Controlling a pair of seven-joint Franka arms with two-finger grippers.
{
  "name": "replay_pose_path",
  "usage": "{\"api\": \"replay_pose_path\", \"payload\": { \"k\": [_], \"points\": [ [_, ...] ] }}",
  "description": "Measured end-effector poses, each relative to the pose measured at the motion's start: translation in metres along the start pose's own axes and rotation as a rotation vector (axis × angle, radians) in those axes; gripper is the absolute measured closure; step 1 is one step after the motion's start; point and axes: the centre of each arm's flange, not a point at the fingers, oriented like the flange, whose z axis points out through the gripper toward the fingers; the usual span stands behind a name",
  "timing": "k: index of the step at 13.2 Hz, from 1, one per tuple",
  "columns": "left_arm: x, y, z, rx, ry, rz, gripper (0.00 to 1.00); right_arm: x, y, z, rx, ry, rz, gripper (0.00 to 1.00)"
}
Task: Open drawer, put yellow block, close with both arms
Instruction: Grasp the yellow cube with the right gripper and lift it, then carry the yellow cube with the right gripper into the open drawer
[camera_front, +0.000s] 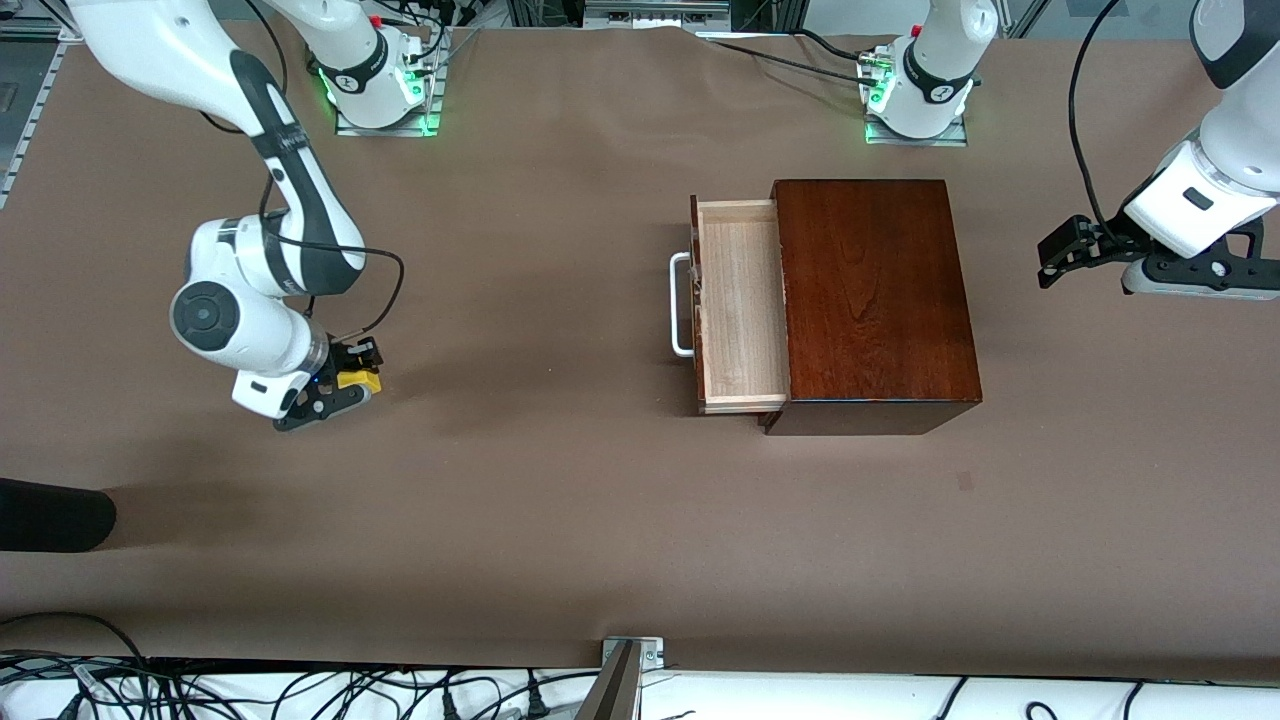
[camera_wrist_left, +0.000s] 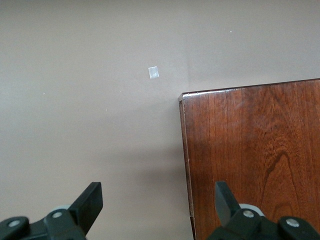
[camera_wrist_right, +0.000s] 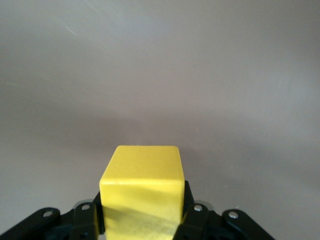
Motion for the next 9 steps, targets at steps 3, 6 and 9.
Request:
{"api": "replay_pose_path", "payload": {
  "k": [3, 6, 9],
  "points": [
    [-0.001, 0.000, 0.001, 0.000, -0.009, 0.000, 0.00, 0.031, -0.042, -0.067, 0.009, 0.024, -0.125, 0.44],
    [-0.001, 0.000, 0.000, 0.000, -0.012, 0.000, 0.00, 0.060, -0.137, -0.117, 0.009, 0.092, -0.280, 0.44],
    [-0.001, 0.000, 0.000, 0.000, -0.012, 0.000, 0.00, 0.074, -0.263, -0.142, 0.004, 0.152, -0.465, 0.44]
  ]
}}
